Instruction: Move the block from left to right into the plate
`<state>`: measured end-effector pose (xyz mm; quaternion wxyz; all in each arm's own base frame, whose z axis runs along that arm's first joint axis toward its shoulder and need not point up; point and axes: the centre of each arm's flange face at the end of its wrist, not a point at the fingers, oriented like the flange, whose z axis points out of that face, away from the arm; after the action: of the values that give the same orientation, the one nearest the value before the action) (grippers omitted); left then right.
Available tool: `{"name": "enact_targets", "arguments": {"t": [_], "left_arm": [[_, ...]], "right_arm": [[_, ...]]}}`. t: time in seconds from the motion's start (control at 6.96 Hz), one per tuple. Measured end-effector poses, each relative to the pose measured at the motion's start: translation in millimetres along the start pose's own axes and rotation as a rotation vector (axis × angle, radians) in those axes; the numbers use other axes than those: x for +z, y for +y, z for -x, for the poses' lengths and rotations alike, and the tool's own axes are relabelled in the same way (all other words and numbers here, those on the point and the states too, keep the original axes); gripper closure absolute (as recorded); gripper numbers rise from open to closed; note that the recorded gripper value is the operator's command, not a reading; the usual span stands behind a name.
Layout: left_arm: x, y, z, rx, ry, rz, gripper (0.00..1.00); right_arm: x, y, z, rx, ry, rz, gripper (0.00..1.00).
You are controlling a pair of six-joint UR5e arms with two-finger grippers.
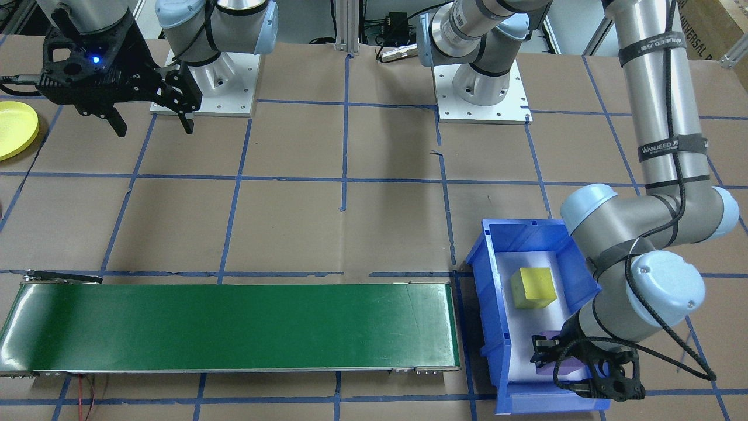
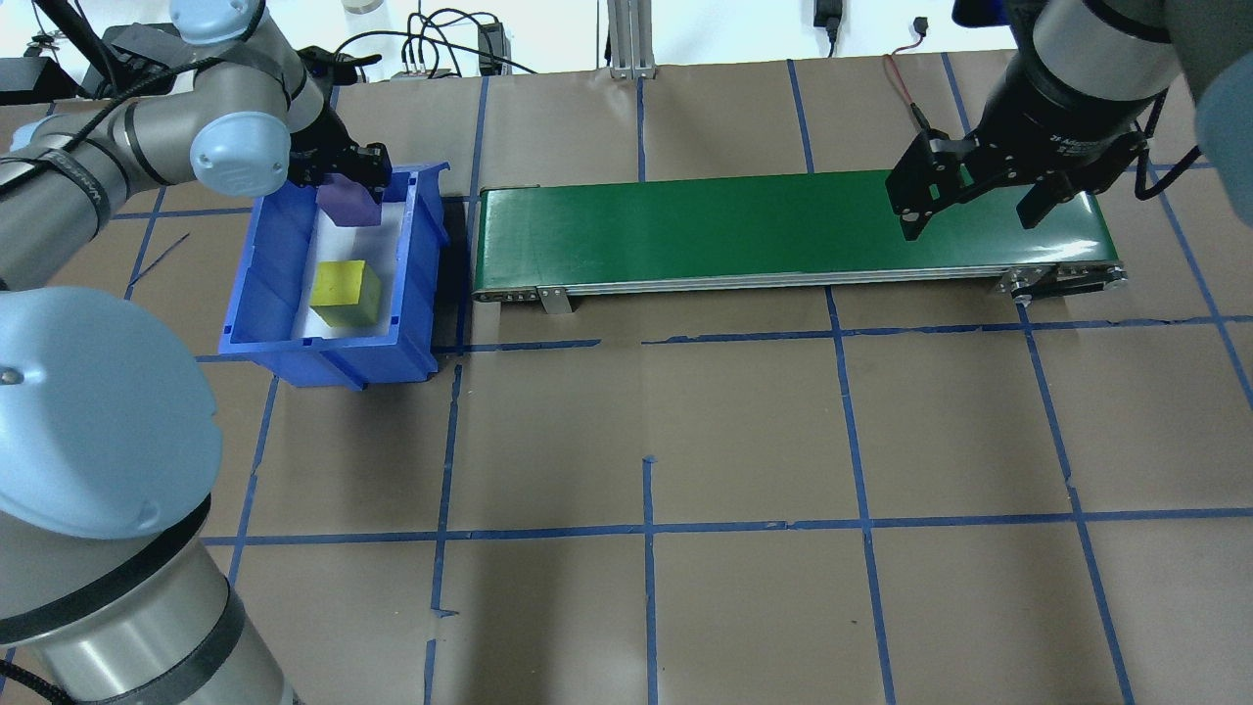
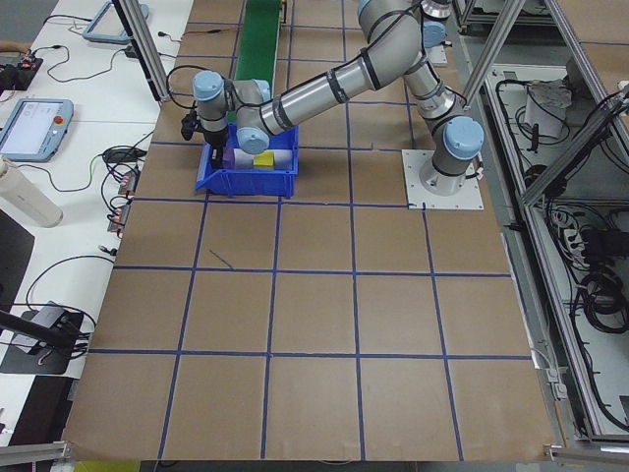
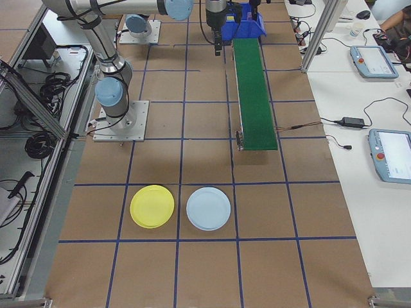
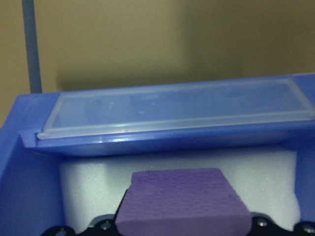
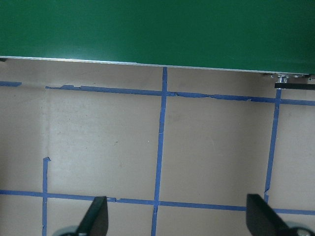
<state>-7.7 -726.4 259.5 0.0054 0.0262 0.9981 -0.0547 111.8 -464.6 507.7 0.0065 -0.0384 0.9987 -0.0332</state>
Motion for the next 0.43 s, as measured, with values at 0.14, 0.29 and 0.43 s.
{"name": "enact_targets", "arguments": {"t": [0.14, 0.29, 0.43], "left_arm": [[-35, 6, -4, 0.004, -0.002, -0.009, 0.55], [-71, 13, -15, 0.014, -0.003, -0.020, 0.55], [-99, 21, -40, 0.022, 0.001, -0.031, 0.55]], "right_arm": [[0, 0, -1, 0.000, 0.002, 0.000, 0.00], [0, 0, -1, 0.000, 0.004, 0.000, 0.00], [0, 0, -1, 0.000, 0.004, 0.000, 0.00]]}}
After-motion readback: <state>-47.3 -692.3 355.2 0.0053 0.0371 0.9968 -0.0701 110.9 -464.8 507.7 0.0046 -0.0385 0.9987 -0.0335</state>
